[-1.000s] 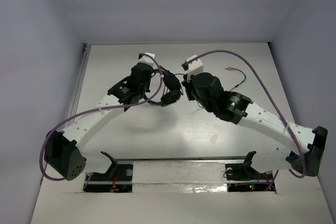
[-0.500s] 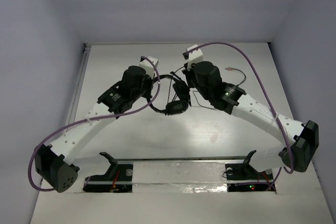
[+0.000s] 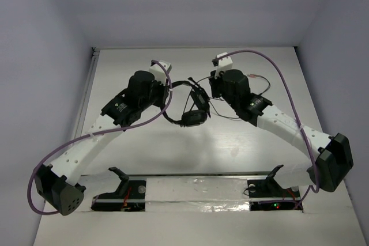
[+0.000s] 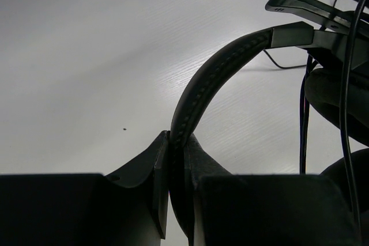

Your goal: Wrap the headphones

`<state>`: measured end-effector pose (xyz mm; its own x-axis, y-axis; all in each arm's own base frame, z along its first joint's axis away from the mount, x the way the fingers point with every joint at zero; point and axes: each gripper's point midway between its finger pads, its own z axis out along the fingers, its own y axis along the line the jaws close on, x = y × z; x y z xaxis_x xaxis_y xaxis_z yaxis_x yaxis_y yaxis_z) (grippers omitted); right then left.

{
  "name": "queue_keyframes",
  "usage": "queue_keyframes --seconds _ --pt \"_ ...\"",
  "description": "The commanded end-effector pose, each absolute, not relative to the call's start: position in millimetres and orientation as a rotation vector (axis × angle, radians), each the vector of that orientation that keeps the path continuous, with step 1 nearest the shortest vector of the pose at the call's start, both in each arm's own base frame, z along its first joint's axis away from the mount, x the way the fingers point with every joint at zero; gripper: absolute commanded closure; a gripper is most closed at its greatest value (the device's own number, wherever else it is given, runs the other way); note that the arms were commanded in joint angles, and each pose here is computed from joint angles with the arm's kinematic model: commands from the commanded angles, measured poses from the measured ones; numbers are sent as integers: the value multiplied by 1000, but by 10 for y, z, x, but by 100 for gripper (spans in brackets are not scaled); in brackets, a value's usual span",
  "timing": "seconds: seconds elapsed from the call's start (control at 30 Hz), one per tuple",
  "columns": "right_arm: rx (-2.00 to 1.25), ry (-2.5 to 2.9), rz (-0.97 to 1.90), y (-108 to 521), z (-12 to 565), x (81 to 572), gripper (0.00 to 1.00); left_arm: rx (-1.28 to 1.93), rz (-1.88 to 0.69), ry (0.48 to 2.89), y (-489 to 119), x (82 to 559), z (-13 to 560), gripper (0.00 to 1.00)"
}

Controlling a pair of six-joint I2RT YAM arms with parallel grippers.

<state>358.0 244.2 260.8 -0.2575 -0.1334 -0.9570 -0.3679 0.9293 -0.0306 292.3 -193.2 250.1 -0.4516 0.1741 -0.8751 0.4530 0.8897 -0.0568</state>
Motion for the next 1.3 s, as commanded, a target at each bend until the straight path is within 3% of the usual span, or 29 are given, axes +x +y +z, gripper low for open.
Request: queue_keyframes --seconds 0.0,0.13,0.6,1.27 --pt "-312 1717 406 2505 2936 3607 95 425 -510 1867 -2066 2904 3162 100" --pt "-378 1680 600 2652 2927 3478 87 438 -599 1839 -2076 2887 3330 100" --pt "-494 1513 1039 3077 2833 3305 73 450 -862 1692 -2183 2782 4067 100" --pt "-524 1562 1226 3415 2202 3391 70 284 -934 1555 -2018 2822 5207 100"
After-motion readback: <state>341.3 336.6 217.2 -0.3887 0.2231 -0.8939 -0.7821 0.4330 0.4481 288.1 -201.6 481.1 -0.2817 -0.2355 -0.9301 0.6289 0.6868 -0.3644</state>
